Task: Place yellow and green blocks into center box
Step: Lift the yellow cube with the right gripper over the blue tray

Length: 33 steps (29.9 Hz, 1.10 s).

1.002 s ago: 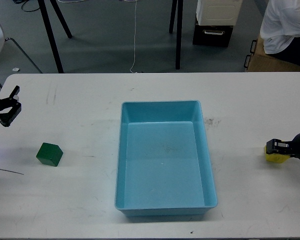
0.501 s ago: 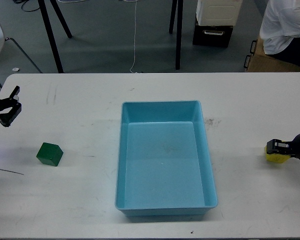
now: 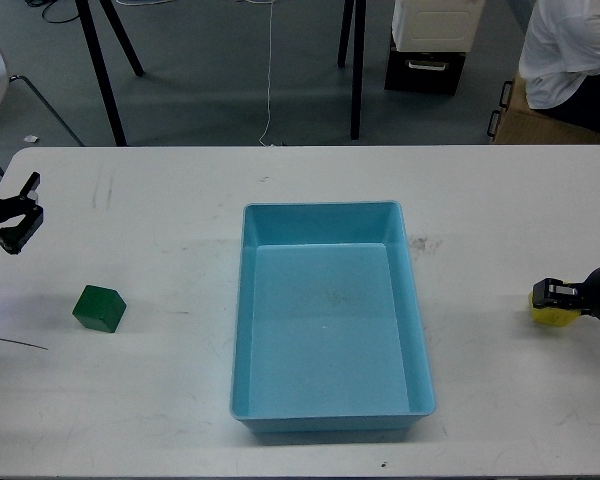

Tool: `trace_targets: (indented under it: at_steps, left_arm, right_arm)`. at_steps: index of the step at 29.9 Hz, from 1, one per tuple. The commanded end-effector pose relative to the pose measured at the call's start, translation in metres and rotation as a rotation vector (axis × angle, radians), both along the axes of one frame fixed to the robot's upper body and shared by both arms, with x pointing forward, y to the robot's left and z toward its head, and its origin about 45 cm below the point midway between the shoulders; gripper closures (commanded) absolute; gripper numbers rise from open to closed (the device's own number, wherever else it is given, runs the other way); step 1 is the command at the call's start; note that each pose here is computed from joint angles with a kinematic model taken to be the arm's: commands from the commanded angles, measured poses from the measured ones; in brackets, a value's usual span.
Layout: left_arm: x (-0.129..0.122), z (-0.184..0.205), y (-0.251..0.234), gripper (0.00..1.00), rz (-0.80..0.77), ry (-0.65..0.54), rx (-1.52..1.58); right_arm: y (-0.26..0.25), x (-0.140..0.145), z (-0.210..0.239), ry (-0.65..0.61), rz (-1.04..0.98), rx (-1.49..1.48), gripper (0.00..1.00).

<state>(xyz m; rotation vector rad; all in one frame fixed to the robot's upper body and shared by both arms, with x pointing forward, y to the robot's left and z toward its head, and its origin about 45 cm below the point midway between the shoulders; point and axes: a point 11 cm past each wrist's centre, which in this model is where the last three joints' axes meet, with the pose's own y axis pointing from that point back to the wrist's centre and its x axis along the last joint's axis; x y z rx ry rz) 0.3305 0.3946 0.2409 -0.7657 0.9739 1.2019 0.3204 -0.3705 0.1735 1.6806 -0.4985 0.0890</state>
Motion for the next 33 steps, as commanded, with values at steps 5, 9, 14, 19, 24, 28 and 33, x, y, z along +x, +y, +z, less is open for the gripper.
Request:
trace_targets:
  at_steps: [5, 9, 14, 19, 24, 28, 33]
  left_arm:
    - [0.0, 0.001, 0.001, 0.0, 0.001, 0.001, 0.005]
    - [0.0, 0.0, 0.001, 0.0, 0.0, 0.002, 0.005]
    - [0.0, 0.0, 0.001, 0.0, 0.0, 0.005, 0.005]
    - [0.0, -0.001, 0.0, 0.0, -0.007, 0.002, 0.039]
    - [-0.002, 0.0, 0.005, 0.0, -0.003, 0.006, 0.054]
    - [-0.003, 0.002, 0.007, 0.0, -0.003, 0.004, 0.063]
    - [-0.003, 0.002, 0.009, 0.0, -0.003, 0.004, 0.067]
  right_arm:
    - [0.011, 0.021, 0.043, -0.079, -0.062, 0.136, 0.7]
    - [0.026, 0.028, 0.071, -0.101, -0.064, 0.228, 0.7]
    - [0.061, 0.039, 0.114, -0.118, -0.063, 0.413, 0.7]
    - [0.103, 0.04, 0.133, -0.063, -0.033, 0.58, 0.7]
    - [0.139, 0.04, 0.129, -0.012, 0.029, 0.62, 0.7]
    - [0.167, 0.037, 0.118, 0.038, 0.099, 0.594, 0.7]
    - [0.179, 0.036, 0.095, 0.092, 0.103, 0.572, 0.7]
